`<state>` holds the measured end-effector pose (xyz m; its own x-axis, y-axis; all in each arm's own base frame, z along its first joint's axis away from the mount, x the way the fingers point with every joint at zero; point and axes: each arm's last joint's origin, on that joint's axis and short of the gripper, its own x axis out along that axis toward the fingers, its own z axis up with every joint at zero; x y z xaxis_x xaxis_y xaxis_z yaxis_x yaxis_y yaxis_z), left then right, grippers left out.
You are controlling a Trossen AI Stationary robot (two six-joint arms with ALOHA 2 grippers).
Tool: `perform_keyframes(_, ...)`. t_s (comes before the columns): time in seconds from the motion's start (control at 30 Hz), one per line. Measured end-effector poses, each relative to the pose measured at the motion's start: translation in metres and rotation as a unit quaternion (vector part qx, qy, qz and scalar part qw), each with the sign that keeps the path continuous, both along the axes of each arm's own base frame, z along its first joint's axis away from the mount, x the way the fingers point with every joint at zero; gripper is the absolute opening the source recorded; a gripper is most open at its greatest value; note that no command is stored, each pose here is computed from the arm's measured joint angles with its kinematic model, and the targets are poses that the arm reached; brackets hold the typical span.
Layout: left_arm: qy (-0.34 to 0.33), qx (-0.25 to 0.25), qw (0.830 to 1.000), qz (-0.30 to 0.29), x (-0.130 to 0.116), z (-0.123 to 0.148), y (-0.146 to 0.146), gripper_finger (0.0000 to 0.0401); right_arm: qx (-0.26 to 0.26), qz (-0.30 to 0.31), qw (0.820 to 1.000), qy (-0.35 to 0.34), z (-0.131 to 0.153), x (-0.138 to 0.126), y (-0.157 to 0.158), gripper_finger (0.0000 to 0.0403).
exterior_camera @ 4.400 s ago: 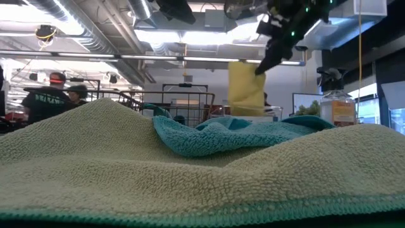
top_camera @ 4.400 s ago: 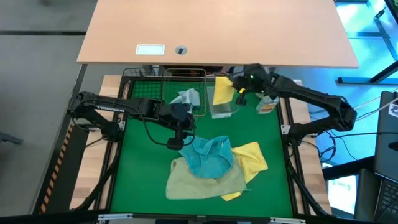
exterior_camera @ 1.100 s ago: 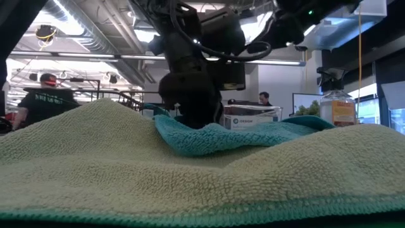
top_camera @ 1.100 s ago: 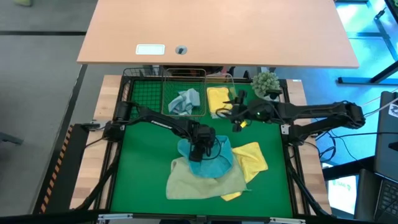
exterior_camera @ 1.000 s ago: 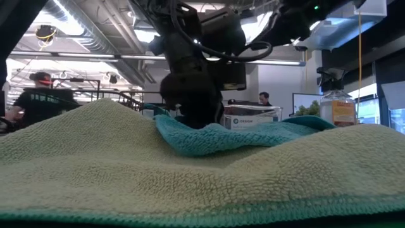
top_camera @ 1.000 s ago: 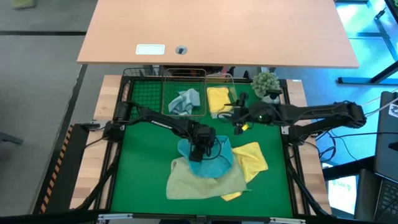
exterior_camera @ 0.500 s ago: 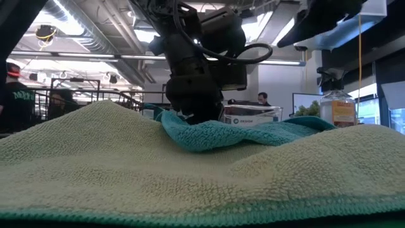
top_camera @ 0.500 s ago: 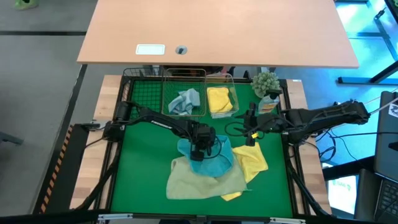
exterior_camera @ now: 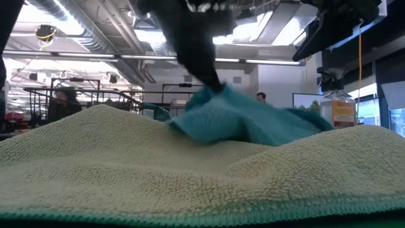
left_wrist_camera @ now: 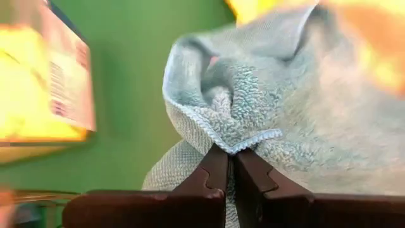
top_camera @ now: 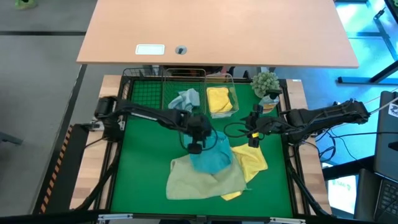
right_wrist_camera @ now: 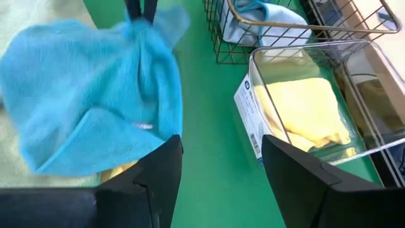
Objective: Sort microfiber towel by color & place in baskets
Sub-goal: Put the blue microfiber towel into the golden wire basket
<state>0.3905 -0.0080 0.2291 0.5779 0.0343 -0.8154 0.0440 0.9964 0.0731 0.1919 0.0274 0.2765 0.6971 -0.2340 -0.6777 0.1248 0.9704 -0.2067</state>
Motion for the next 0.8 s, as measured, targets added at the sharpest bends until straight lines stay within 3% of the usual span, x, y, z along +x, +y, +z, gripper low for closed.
perform_keyframes(0.43, -0.159, 0.047, 0.984, 0.072, -0.053, 0.106, 0.022, 0.0001, 0.018, 0.017, 1.0, 0.004, 0.0, 0.0, 0.001, 0.0216)
perform_keyframes(0.8, -0.271, 0.119, 0.937, 0.186, -0.113, 0.173, 0.059, 0.0, 0.03, 0.028, 0.999, 0.005, 0.0, 0.0, 0.002, 0.0216)
